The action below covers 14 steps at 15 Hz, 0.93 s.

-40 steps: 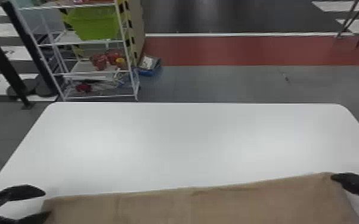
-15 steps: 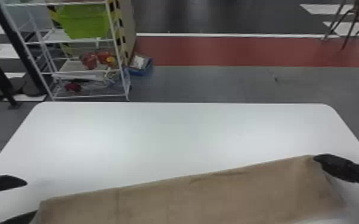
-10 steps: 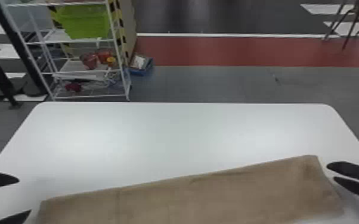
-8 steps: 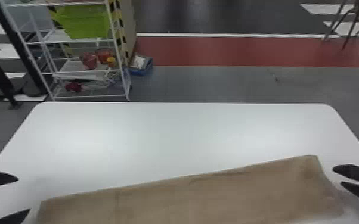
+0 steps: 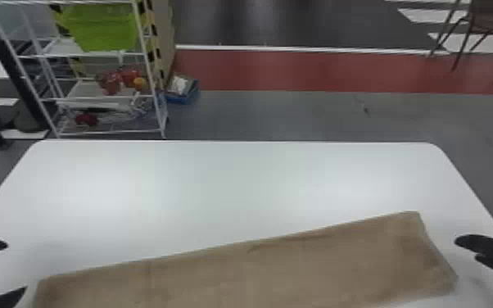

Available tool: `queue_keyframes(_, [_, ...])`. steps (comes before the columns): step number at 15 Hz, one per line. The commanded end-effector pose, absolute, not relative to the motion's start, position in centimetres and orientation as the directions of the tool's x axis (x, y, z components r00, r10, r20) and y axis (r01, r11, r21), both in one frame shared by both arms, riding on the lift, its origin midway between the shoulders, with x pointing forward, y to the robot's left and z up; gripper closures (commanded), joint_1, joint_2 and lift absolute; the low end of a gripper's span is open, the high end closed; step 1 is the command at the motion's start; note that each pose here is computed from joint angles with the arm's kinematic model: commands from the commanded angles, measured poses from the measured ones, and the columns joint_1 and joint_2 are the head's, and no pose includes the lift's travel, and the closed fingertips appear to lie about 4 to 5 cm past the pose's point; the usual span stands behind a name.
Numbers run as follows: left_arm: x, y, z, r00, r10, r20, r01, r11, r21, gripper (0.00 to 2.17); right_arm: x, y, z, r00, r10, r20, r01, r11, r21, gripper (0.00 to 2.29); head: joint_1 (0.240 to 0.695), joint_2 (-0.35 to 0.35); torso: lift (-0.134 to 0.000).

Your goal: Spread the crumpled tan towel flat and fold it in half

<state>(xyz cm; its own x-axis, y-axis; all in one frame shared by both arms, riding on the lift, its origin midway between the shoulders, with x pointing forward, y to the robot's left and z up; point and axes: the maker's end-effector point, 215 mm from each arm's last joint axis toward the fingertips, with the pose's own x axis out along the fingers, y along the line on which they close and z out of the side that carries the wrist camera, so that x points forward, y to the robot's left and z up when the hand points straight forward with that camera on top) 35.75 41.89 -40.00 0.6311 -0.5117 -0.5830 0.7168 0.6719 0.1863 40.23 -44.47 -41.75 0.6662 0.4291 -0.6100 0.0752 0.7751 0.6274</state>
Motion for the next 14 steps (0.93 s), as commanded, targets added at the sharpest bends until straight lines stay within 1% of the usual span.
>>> queue_keyframes(1, [35.7,41.9,-40.0,0.63,-0.511,-0.584,0.718,0.671,0.186,0.08,40.5,-44.8,-43.2,0.618,0.406,-0.673,0.112,0.802,0.587,0.26,0.695,-0.036,-0.123])
queue_keyframes(4, [35.7,41.9,-40.0,0.63,-0.511,-0.584,0.718,0.671,0.186,0.08,41.9,-43.9,-43.8,0.593,0.412,-0.692,0.108,0.81,0.576,0.32,0.695,-0.042,-0.123])
queue_keyframes(7, [35.6,42.2,-40.2,0.626,-0.51,-0.59,0.718,0.672,0.182,0.09,42.3,-42.7,-44.3,0.566,0.426,-0.706,0.099,0.815,0.571,0.37,0.695,-0.025,-0.123])
queue_keyframes(9, [35.6,42.3,-40.3,0.626,-0.508,-0.591,0.717,0.673,0.181,0.09,42.2,-42.5,-44.5,0.554,0.427,-0.714,0.099,0.818,0.566,0.5,0.695,-0.012,-0.123])
queue_keyframes(10, [35.6,42.4,-40.4,0.627,-0.508,-0.591,0.716,0.675,0.179,0.09,42.2,-42.4,-44.5,0.552,0.429,-0.715,0.098,0.818,0.566,0.6,0.695,-0.007,-0.123])
queue_keyframes(12, [35.6,42.4,-40.4,0.626,-0.507,-0.592,0.716,0.675,0.179,0.1,42.1,-42.5,-44.3,0.551,0.428,-0.716,0.097,0.82,0.564,0.94,0.695,-0.002,-0.123])
queue_keyframes(14, [35.6,42.5,-40.5,0.625,-0.506,-0.594,0.716,0.674,0.18,0.1,41.8,-43.0,-44.3,0.549,0.421,-0.722,0.102,0.824,0.558,1.23,0.695,-0.002,-0.123])
